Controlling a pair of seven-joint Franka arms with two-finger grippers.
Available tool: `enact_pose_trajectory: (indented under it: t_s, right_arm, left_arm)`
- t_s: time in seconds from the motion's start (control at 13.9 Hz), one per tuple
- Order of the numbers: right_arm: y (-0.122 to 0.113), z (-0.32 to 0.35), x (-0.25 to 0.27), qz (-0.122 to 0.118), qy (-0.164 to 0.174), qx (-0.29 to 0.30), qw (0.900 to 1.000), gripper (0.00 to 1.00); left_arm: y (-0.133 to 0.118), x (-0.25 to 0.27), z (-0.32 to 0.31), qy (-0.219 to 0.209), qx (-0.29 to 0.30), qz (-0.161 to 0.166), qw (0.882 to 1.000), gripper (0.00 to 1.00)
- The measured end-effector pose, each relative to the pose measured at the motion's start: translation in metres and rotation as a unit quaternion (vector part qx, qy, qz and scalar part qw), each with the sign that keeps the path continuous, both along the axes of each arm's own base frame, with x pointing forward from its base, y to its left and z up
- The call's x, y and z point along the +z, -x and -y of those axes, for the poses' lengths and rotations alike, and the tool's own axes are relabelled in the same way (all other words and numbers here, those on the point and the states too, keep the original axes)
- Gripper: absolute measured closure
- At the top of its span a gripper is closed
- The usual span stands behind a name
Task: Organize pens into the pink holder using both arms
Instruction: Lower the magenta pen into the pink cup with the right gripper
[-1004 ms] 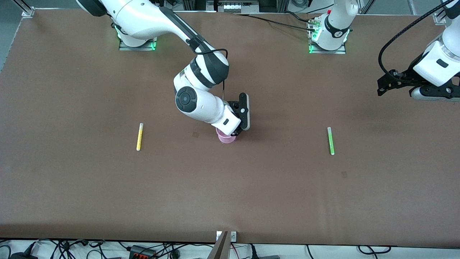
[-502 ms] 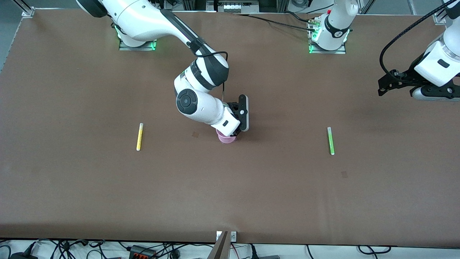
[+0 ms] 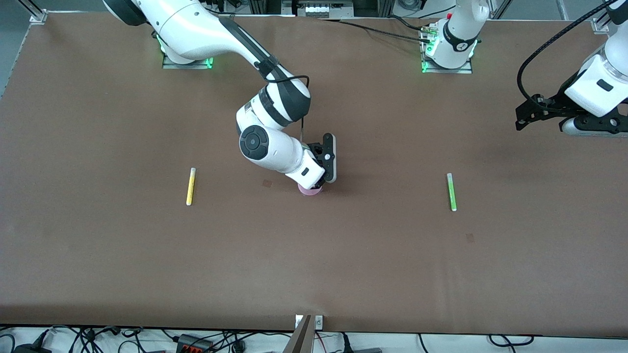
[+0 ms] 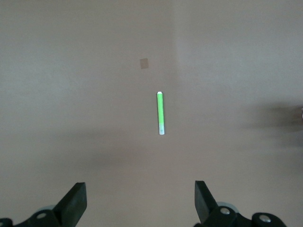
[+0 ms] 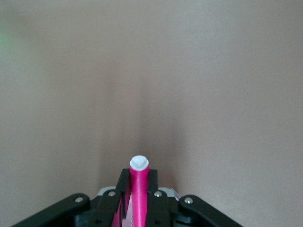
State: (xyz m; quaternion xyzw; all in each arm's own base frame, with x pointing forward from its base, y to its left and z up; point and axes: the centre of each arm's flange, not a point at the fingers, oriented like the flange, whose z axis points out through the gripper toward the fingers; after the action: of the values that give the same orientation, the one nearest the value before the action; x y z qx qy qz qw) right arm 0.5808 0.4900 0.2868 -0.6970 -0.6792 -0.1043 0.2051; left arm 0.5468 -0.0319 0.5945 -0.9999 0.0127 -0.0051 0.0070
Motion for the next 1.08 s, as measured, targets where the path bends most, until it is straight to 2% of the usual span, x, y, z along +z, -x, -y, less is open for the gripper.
enact_pose_trajectory:
  t_s: [1.08]
  right_arm:
    - [-0.0056, 0.0090, -0.0112, -0.004, 0.004, -0.008, 1.000, 0.82]
  left_arm:
    - [0.0005, 0.0012, 0.0040, 0.000, -0.004, -0.001, 1.000, 0.00]
